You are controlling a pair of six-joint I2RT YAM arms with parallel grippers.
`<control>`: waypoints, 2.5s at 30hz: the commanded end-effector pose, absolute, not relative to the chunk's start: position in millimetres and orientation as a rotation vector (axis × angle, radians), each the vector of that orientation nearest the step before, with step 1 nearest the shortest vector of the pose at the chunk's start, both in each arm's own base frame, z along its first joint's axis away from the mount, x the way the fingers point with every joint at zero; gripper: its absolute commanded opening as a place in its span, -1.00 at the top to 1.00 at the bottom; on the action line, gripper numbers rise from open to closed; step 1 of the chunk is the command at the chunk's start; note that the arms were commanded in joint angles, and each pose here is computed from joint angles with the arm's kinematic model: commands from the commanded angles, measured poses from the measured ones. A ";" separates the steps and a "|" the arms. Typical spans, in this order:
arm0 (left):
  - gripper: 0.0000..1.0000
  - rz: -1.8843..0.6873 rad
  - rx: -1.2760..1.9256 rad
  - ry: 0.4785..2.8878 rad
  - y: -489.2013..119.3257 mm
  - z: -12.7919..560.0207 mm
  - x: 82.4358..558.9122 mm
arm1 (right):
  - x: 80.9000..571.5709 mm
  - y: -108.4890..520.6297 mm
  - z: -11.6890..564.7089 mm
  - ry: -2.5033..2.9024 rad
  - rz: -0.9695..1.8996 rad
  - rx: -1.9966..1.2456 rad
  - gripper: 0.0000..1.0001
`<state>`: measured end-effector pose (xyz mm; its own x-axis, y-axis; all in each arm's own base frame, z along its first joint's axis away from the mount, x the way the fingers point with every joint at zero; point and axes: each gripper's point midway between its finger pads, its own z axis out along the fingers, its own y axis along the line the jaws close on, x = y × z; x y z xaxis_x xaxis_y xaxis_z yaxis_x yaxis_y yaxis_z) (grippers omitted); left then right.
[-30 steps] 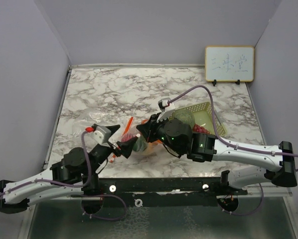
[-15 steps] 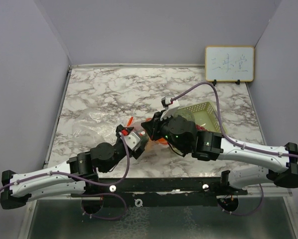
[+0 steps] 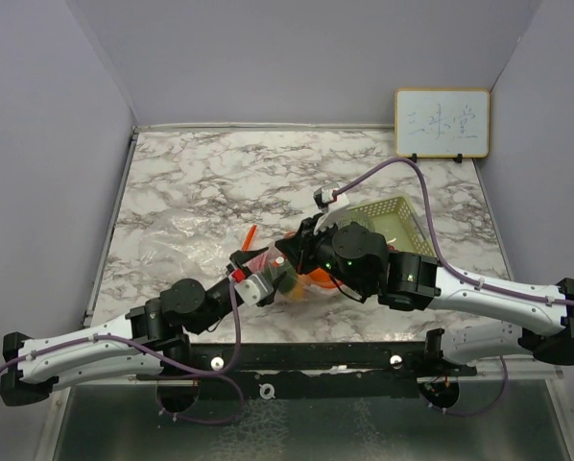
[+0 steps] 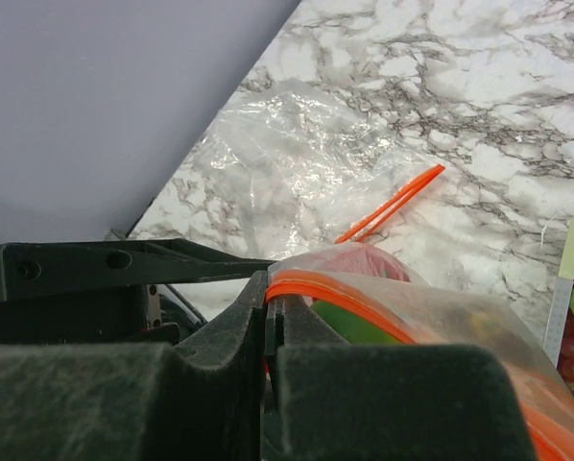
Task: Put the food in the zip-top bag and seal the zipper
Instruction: Zip the zipper food storage bag at the center of the board.
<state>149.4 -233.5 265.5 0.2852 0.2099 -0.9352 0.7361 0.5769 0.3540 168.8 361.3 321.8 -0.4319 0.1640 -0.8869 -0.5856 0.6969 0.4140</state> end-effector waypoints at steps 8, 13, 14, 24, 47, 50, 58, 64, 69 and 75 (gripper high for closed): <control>-0.11 -0.491 0.989 1.084 -247.6 294.2 135.0 | 161.2 361.9 318.1 1.850 0.897 -0.392 0.95; 0.27 -0.509 0.992 1.102 -249.7 288.9 133.7 | 159.0 361.7 316.2 1.854 0.916 -0.387 0.95; 0.31 -0.511 0.989 1.116 -250.0 286.6 134.4 | 159.3 361.5 317.4 1.852 0.919 -0.383 0.95; 0.12 -0.490 0.981 1.168 -251.7 279.3 140.4 | 154.2 366.2 327.5 1.833 0.968 -0.398 0.95; 1.00 -0.516 0.730 1.335 -227.1 269.1 155.6 | 168.2 313.0 332.2 1.733 0.815 -0.351 -0.06; 1.00 -0.605 0.732 1.364 -230.3 267.4 145.5 | 153.7 308.5 349.6 1.544 0.865 -0.519 -0.09; 1.00 -0.816 0.821 1.367 -224.7 290.6 107.8 | 93.2 335.7 358.7 1.022 0.860 -1.161 -0.08; 1.00 -0.832 0.790 1.349 -212.6 294.5 105.3 | 94.1 374.3 342.3 0.991 0.817 -1.335 0.07; 1.00 -0.832 0.780 1.331 -208.4 296.2 104.9 | 94.2 389.8 340.9 0.944 0.820 -1.356 0.13; 1.00 -0.833 0.809 1.337 -210.8 292.4 102.7 | 89.4 390.1 349.3 0.891 0.834 -1.358 0.17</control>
<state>109.7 -208.0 282.1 0.0465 -0.0127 -0.9988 0.8528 0.5212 0.0331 99.7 387.5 315.5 0.3782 -0.1185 -0.9181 -0.9193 0.0686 -0.3876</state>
